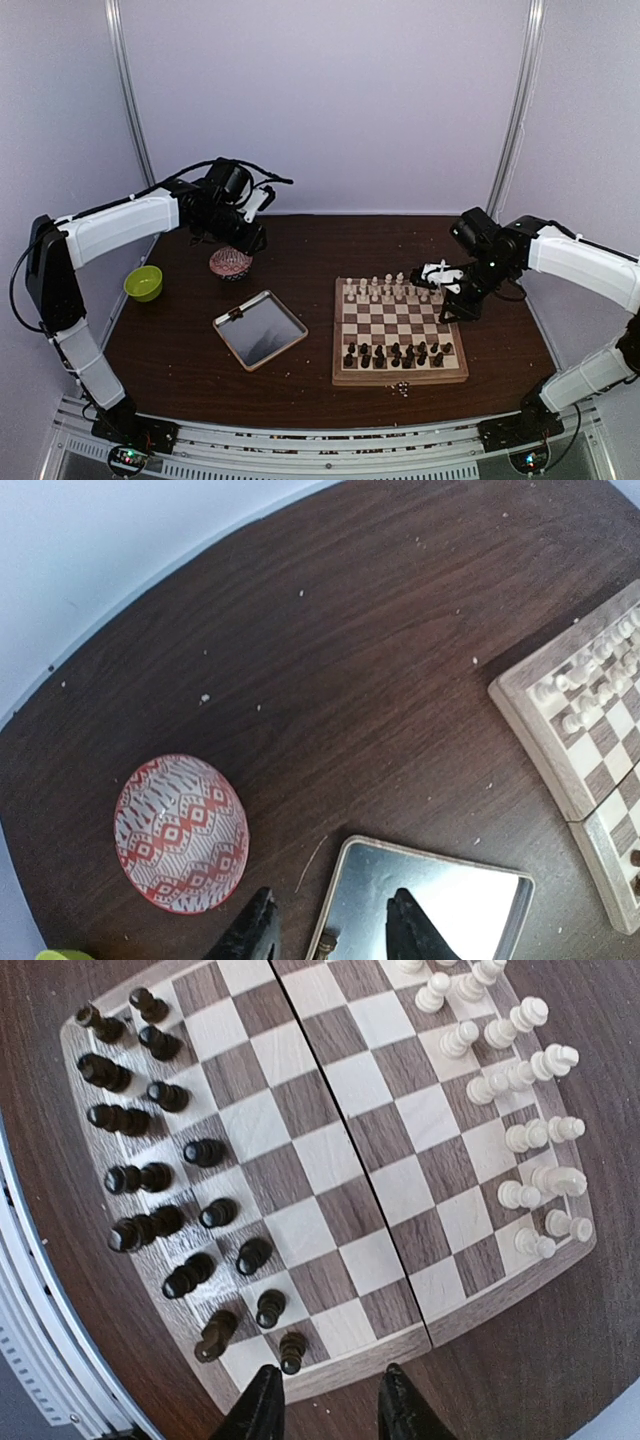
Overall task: Set up the chess pieces on the board
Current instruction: Place the pawn at a7, then move the storage box to the center of the board, then pick up the rook from the storage box.
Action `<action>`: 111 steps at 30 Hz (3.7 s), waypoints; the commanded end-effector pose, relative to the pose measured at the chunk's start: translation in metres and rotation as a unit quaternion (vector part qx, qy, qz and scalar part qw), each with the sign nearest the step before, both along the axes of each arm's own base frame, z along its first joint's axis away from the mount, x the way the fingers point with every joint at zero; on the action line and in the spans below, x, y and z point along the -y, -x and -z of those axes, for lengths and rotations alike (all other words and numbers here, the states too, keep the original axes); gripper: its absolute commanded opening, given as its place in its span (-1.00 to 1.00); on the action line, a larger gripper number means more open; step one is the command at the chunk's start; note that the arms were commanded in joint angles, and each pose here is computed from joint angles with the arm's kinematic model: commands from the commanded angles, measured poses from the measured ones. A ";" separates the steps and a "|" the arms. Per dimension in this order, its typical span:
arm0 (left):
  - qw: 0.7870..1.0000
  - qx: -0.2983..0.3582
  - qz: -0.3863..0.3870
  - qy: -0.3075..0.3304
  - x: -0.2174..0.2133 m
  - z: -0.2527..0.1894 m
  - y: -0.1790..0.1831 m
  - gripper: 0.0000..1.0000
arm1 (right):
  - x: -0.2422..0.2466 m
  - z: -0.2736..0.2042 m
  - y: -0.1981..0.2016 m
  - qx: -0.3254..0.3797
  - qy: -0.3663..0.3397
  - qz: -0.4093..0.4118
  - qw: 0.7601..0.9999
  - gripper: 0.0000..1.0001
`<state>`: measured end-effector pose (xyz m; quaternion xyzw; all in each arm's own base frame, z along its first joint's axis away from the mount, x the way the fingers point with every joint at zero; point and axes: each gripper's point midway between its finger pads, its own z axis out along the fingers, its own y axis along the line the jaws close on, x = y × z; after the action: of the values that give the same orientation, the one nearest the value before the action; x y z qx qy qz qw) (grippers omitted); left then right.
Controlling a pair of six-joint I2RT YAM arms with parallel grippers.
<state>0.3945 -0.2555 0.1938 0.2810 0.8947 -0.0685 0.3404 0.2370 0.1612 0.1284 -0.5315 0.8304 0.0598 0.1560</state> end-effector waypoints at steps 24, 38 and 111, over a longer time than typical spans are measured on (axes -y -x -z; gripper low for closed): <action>0.968 -0.204 -0.060 -0.136 -0.059 0.157 0.052 -0.24 | -0.048 -0.012 0.013 -0.035 -0.152 -0.027 0.987 -0.33; 0.967 -0.232 -0.023 -0.099 -0.041 0.168 0.069 -0.37 | -0.047 -0.005 0.015 -0.052 -0.145 -0.029 0.988 -0.34; 0.958 -0.244 0.017 -0.150 -0.033 0.193 0.116 -0.65 | -0.052 0.006 0.020 -0.093 -0.142 -0.031 0.985 -0.36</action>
<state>0.2963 -0.2371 0.0141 0.3207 0.9416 -0.0217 0.1003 0.2163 0.2109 0.1191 -0.5190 0.8106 0.2250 0.1512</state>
